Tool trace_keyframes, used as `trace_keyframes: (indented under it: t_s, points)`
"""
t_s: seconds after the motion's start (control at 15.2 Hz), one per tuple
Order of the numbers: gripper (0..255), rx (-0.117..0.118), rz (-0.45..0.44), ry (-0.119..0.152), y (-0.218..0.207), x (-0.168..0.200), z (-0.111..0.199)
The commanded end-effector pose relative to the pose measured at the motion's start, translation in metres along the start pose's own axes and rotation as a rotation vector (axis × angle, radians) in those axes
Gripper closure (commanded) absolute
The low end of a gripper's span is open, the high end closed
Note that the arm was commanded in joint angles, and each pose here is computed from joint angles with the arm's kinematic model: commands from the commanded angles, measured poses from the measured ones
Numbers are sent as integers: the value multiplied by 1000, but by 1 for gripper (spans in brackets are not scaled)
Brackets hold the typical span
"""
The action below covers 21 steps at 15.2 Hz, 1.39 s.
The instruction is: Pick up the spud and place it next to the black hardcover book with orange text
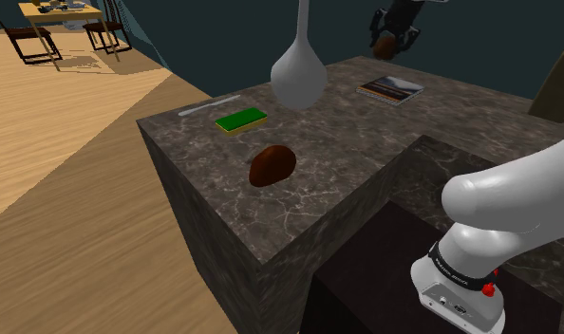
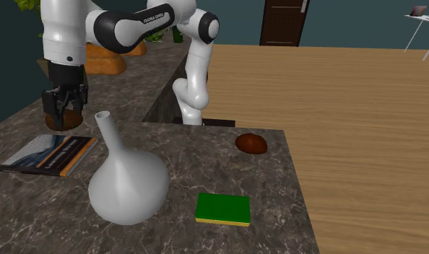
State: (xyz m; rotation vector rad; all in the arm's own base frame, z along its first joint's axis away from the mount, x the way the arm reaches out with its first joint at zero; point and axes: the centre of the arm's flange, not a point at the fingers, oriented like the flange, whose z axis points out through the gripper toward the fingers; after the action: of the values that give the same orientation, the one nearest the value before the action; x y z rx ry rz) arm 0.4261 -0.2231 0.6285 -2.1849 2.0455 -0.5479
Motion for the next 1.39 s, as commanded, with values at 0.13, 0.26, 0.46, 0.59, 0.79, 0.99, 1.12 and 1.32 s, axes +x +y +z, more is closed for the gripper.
trace_keyframes:
  t_s: [0.13, 0.26, 0.46, 0.59, 0.79, 0.99, 1.12, 1.32]
  points:
    - [255, 0, -1, 1, 9, 53, 7]
    - [255, 0, -1, 1, 15, 79, 11]
    - [255, 0, -1, 1, 22, 117, 16]
    - [255, 0, -1, 1, 28, 143, 19]
    - [255, 0, -1, 1, 35, 182, 25]
    - [255, 0, -1, 1, 43, 220, 30]
    - [255, 0, -1, 1, 49, 246, 33]
    - [255, 0, -1, 1, 56, 284, 38]
